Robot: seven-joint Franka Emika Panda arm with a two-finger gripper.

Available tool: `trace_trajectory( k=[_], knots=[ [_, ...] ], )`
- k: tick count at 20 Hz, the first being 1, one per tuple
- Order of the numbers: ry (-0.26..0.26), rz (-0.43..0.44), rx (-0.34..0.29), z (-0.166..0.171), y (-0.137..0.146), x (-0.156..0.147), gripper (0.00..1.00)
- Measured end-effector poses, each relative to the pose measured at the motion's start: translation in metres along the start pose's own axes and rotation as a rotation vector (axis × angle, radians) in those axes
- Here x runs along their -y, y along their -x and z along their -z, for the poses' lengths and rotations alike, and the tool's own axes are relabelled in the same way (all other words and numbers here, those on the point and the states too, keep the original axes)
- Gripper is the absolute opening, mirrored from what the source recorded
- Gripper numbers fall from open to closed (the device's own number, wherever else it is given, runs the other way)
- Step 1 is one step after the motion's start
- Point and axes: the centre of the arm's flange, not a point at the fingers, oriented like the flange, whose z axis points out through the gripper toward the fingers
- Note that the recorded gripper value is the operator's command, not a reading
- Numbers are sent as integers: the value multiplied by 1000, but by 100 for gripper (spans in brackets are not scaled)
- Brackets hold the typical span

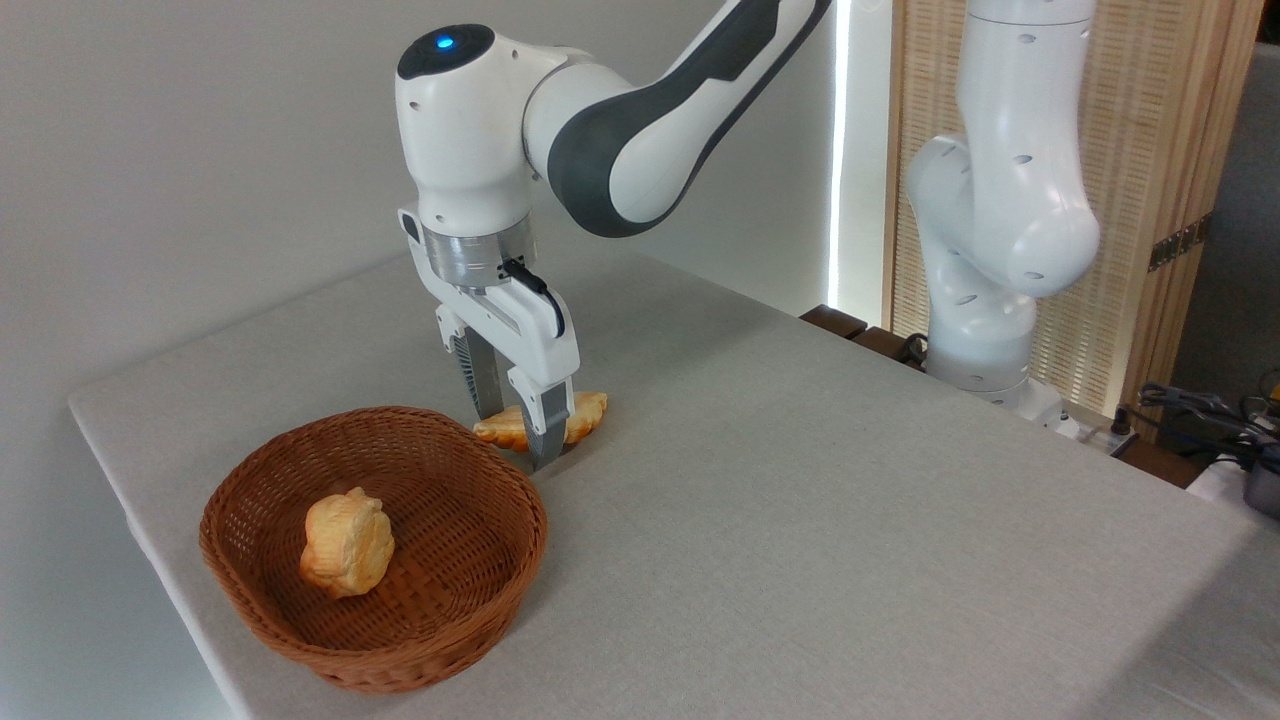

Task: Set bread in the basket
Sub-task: 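Lower the open gripper around the twisted bread pastry and close it, then lift the gripped pastry up off the table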

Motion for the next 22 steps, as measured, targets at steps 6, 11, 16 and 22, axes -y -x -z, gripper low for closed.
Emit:
trace_trajectory(
  k=[6,11,16,22],
  knots=[
    [-1,-1,-2,1,-1,0,29],
    [-1,-1,-2,1,-1,0,29],
    [-2,-1,-5,2,-1,0,25],
    [-3,-9,-17,14,1,-5,14]
  ],
)
